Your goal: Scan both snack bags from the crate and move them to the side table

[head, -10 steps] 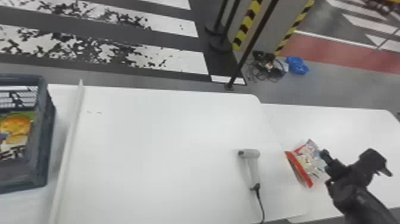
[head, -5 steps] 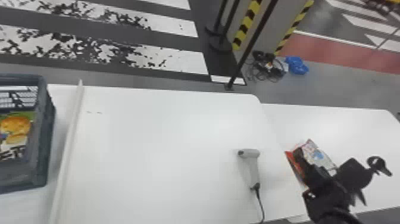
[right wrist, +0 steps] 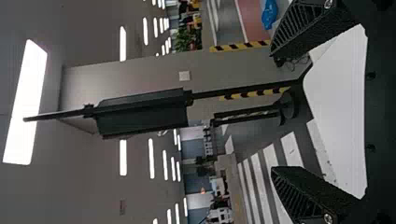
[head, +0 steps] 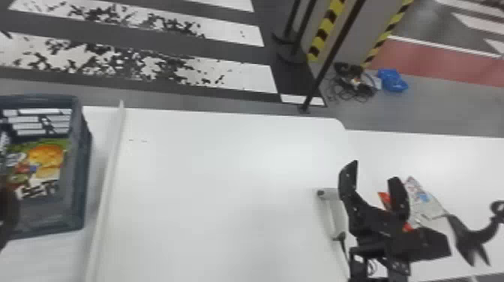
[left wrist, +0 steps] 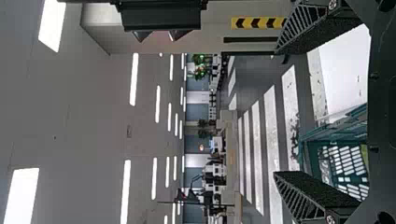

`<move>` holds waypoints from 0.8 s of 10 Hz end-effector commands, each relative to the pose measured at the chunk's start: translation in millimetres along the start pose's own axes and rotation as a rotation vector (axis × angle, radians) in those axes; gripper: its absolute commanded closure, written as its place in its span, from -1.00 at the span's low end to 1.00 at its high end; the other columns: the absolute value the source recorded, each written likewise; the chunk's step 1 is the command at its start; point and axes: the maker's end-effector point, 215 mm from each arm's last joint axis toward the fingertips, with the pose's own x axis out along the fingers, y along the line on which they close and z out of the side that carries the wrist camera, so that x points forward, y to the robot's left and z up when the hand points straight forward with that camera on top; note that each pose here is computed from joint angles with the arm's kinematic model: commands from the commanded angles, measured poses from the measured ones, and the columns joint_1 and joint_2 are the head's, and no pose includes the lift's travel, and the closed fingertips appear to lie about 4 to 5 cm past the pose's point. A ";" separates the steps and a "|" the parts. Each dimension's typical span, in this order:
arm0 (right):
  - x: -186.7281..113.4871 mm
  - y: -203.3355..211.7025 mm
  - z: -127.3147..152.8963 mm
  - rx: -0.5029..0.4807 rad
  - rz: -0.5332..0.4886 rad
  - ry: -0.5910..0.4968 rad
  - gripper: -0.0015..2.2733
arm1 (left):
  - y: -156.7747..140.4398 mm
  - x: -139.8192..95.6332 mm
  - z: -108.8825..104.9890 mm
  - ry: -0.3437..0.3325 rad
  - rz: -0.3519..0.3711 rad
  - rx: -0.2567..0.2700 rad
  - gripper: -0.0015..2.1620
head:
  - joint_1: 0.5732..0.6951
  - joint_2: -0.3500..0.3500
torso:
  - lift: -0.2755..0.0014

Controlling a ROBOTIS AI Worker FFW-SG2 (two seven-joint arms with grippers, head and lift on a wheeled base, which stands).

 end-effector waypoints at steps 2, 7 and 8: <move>-36.5 53.8 3.9 0.042 0.082 -0.002 -0.93 | -0.3 1.7 -2.7 0.003 0.022 -0.015 -0.94 | 1.00 -0.42 | 0.78; -76.4 149.3 -26.2 0.020 0.245 0.193 -0.93 | -10.3 9.9 -9.1 0.034 0.039 -0.051 -0.94 | 1.00 0.09 | 0.78; -80.6 155.8 -30.6 -0.001 0.262 0.215 -0.93 | -10.7 12.5 -9.9 0.048 0.043 -0.059 -0.94 | 1.00 0.17 | 0.78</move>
